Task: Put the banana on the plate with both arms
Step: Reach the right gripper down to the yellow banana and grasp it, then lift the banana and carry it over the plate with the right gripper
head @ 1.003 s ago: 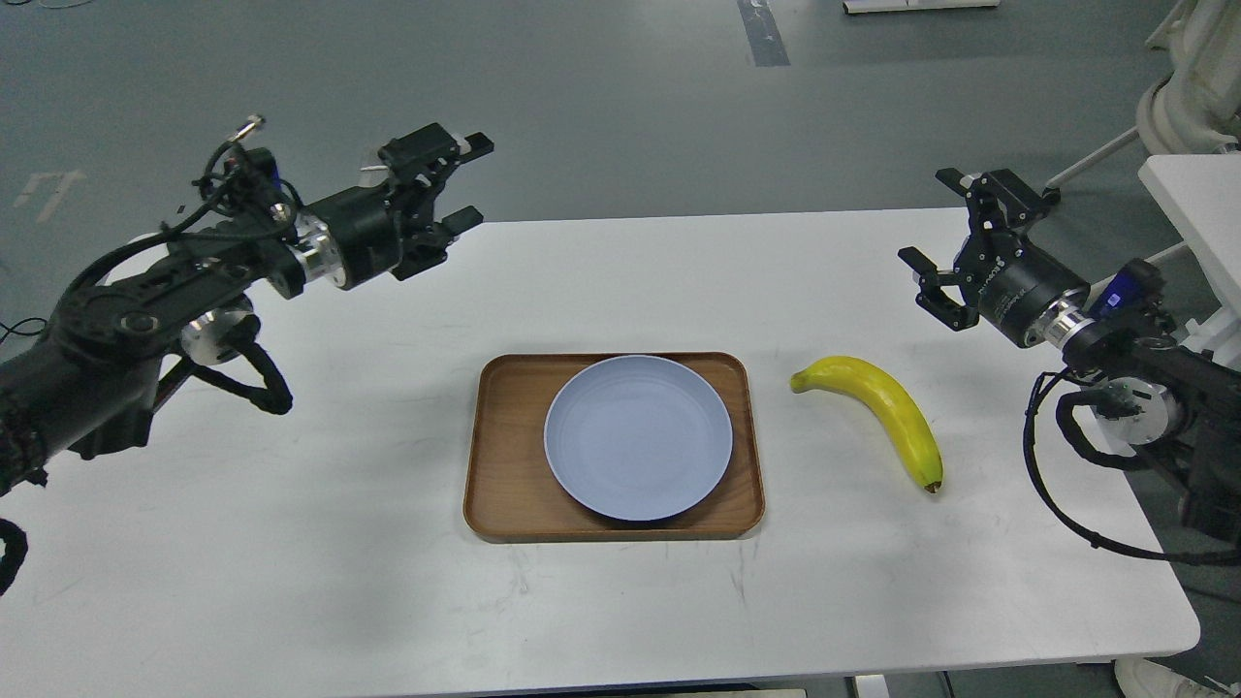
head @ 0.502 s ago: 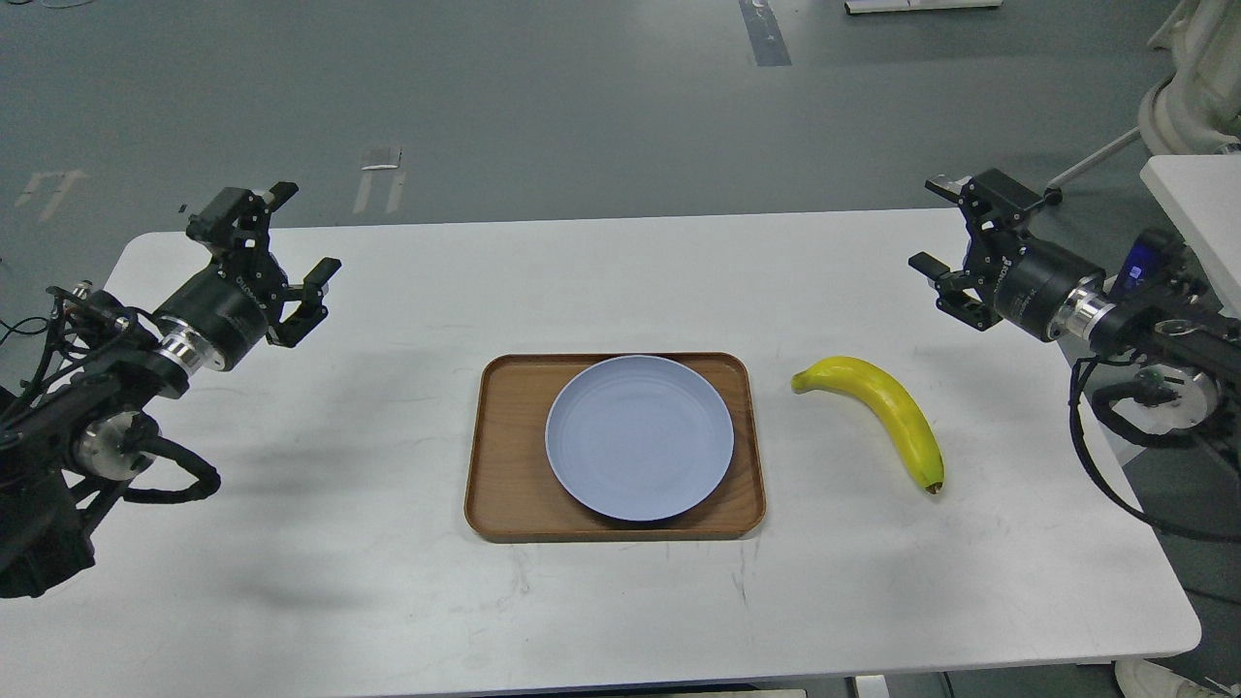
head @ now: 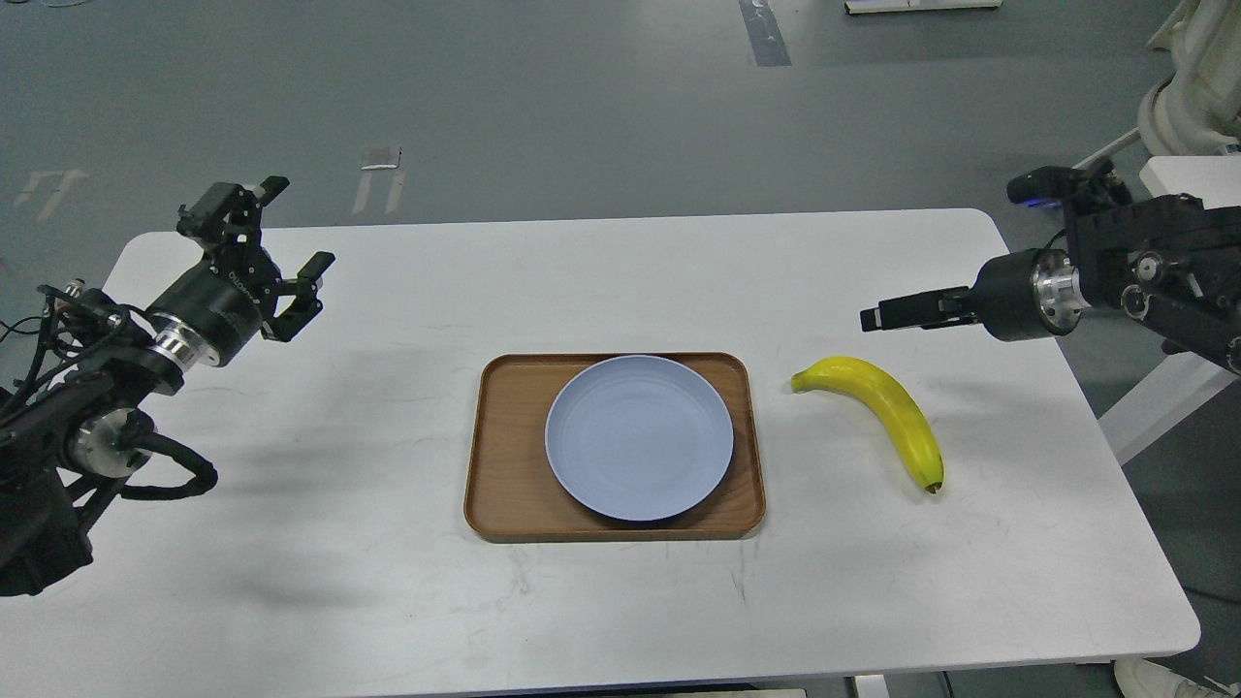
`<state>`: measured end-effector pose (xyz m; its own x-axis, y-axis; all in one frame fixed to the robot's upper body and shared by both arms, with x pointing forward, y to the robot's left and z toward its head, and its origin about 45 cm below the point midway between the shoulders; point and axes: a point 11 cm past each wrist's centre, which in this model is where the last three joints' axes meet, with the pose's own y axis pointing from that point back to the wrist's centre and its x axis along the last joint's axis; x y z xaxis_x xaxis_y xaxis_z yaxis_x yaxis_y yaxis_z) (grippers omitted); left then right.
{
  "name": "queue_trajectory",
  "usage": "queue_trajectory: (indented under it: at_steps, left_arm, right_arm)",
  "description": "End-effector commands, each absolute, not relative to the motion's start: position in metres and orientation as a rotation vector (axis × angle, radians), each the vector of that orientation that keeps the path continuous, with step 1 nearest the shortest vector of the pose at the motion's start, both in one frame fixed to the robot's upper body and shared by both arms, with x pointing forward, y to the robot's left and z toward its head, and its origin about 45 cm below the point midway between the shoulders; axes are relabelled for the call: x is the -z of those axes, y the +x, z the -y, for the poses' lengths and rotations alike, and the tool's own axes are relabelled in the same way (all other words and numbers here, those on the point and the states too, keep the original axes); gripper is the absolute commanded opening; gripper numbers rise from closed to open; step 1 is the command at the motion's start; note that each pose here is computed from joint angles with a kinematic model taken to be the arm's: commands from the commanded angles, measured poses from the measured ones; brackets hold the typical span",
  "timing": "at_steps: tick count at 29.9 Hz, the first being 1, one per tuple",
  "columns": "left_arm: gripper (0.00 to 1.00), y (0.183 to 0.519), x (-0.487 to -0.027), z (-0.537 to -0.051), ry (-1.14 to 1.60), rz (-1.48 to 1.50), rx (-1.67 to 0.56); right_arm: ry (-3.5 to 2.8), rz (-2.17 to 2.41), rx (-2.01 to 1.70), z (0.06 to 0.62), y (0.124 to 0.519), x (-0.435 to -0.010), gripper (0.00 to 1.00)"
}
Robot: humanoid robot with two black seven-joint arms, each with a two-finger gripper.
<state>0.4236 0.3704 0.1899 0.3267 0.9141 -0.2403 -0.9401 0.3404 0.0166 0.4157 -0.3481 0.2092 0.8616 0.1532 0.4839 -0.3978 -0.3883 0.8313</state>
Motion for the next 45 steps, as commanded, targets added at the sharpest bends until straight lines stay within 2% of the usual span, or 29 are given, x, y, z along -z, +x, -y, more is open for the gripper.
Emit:
queue_trajectory:
  at_steps: [1,15,18,20,22,24,25,27,31,34,41,45]
  left_arm:
    - [0.98,0.423,-0.191,-0.374,-0.130,-0.216,-1.225]
    - [0.98,0.423,-0.193,-0.379,-0.125,-0.211,-1.231]
    - [0.98,0.423,-0.194,-0.380,-0.124,-0.208,-1.233]
    - [0.98,0.423,-0.194,-0.380,-0.124,-0.209,-1.233]
    - [0.98,0.423,-0.194,-0.380,-0.124,-0.208,-1.233]
    - [0.98,0.423,-0.194,-0.380,-0.124,-0.208,-1.233]
    - [0.98,0.423,-0.194,-0.380,-0.124,-0.208,-1.233]
    - [0.98,0.423,-0.194,-0.380,-0.124,-0.208,-1.233]
    - [0.98,0.423,-0.194,-0.380,-0.124,-0.208,-1.233]
    - [0.98,0.423,-0.194,-0.380,-0.124,-0.208,-1.233]
    - [0.98,0.423,-0.194,-0.380,-0.124,-0.209,-1.232]
    - [0.98,0.423,-0.194,-0.380,-0.125,-0.207,-1.233]
  right_arm:
    - [1.807,0.069,-0.616,0.343,0.412,-0.190,0.99]
    - [1.749,-0.018,-0.654,0.332,0.408,-0.157,0.96]
    - [1.753,-0.029,-0.648,0.329,0.404,-0.148,0.91]
    - [1.756,-0.038,-0.645,0.327,0.402,-0.144,0.77]
    - [1.757,-0.038,-0.648,0.328,0.400,-0.141,0.52]
    - [1.756,-0.037,-0.649,0.328,0.400,-0.141,0.36]
    - [1.755,-0.037,-0.647,0.329,0.400,-0.141,0.22]
    - [1.755,-0.035,-0.646,0.331,0.400,-0.142,0.13]
    - [1.752,-0.025,-0.652,0.333,0.402,-0.147,0.07]
    - [1.750,-0.009,-0.669,0.334,0.407,-0.158,0.06]
    - [1.770,-0.017,-0.845,0.282,0.440,-0.221,0.07]
    - [1.809,-0.080,-0.903,0.235,0.442,-0.221,0.08]
